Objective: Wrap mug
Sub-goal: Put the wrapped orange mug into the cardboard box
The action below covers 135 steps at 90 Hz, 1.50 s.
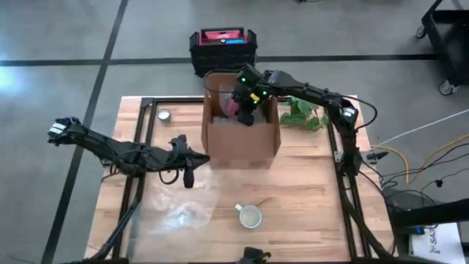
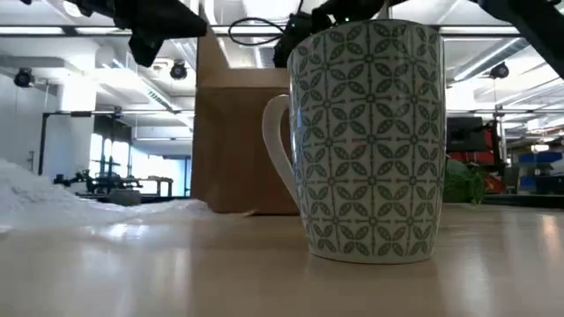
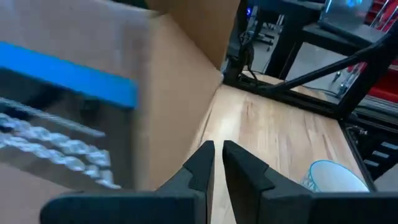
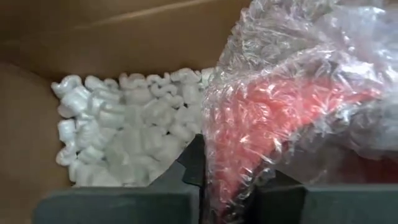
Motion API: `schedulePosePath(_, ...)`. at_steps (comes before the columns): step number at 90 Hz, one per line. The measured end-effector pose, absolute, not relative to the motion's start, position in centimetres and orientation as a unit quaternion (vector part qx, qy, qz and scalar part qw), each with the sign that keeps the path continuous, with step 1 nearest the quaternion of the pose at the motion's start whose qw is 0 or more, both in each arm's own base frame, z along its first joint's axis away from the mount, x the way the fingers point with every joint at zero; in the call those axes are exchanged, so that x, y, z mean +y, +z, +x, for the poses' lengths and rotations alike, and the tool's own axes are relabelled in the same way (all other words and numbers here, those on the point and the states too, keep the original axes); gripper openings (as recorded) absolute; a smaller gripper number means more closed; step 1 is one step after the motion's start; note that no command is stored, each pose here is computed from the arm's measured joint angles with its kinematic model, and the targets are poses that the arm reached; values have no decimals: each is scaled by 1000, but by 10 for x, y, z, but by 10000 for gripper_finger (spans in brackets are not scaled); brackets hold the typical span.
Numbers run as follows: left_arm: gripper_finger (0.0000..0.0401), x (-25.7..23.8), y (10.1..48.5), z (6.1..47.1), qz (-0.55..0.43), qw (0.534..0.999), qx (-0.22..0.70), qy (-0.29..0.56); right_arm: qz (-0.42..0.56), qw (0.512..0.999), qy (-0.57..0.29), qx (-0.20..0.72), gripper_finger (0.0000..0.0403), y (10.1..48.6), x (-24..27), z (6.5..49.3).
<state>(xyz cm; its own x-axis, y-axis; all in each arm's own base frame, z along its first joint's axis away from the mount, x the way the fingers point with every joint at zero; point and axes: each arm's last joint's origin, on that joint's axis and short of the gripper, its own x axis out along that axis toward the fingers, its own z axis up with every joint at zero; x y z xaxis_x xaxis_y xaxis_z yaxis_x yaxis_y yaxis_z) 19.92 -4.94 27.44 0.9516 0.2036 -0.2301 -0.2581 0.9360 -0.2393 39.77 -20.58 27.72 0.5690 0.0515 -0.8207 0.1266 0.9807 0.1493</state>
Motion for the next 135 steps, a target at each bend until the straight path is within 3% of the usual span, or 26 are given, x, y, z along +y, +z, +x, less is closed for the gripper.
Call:
schedulePosePath(12, 21, -50, 280, 200, -129, 980, 95, 116, 92, 888, -33, 449, 9, 293, -204, 394)
schedulePosePath(35, 21, -50, 290, 202, -116, 983, 86, 112, 128, 915, -83, 373, 8, 358, -207, 381)
schedulePosePath(61, 21, -51, 287, 204, -124, 981, 92, 114, 255, 868, -130, 405, 8, 338, -212, 374)
schedulePosePath(97, 21, -55, 281, 216, -127, 982, 89, 113, 312, 807, -146, 480, 13, 275, -209, 370)
schedulePosePath(111, 21, -56, 282, 219, -129, 983, 81, 99, 310, 808, -143, 480, 48, 265, -207, 371)
schedulePosePath(135, 21, -56, 283, 219, -126, 984, 80, 98, 284, 829, -127, 465, 171, 280, -206, 376)
